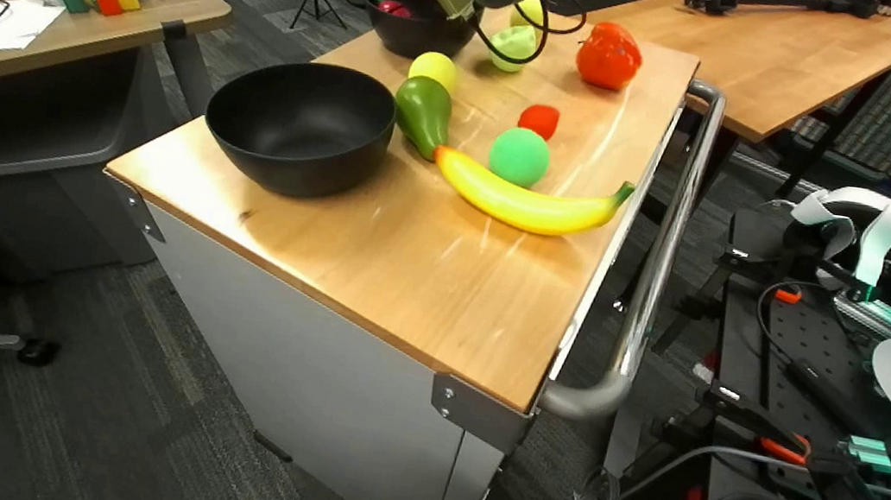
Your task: Take the fruit and vegetable toys out of the black bowls and put them on the counter
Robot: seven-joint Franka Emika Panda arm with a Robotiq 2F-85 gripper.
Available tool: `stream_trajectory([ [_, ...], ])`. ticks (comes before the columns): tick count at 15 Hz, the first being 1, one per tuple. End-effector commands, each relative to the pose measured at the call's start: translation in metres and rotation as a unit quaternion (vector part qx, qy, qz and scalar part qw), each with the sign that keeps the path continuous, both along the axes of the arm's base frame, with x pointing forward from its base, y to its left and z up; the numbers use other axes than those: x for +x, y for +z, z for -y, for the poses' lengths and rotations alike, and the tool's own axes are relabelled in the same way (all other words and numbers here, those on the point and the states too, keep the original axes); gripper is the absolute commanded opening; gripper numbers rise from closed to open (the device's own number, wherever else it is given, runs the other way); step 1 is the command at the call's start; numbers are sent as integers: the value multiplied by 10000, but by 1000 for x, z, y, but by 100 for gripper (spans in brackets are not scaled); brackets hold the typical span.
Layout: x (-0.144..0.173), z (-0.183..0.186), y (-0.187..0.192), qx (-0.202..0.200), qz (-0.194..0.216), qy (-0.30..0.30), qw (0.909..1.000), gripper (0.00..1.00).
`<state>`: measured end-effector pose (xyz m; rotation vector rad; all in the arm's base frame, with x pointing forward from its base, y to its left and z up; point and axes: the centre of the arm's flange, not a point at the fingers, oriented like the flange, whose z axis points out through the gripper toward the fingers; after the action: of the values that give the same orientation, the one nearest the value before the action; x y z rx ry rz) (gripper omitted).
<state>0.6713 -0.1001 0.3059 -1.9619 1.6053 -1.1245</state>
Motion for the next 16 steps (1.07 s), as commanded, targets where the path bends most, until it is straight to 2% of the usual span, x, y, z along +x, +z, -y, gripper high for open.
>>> stream_trajectory([
  [1, -17, 16, 22, 235, -38, 140, 9996, 0],
  [4, -20, 27, 26, 353, -97, 132, 9992, 4],
  [8, -28, 36, 32, 571, -189, 177, 9980, 3],
  [13, -41, 37, 64, 987, -41, 405, 9943, 3],
  [16, -55, 38, 96, 1175, 176, 682, 9906, 3],
])
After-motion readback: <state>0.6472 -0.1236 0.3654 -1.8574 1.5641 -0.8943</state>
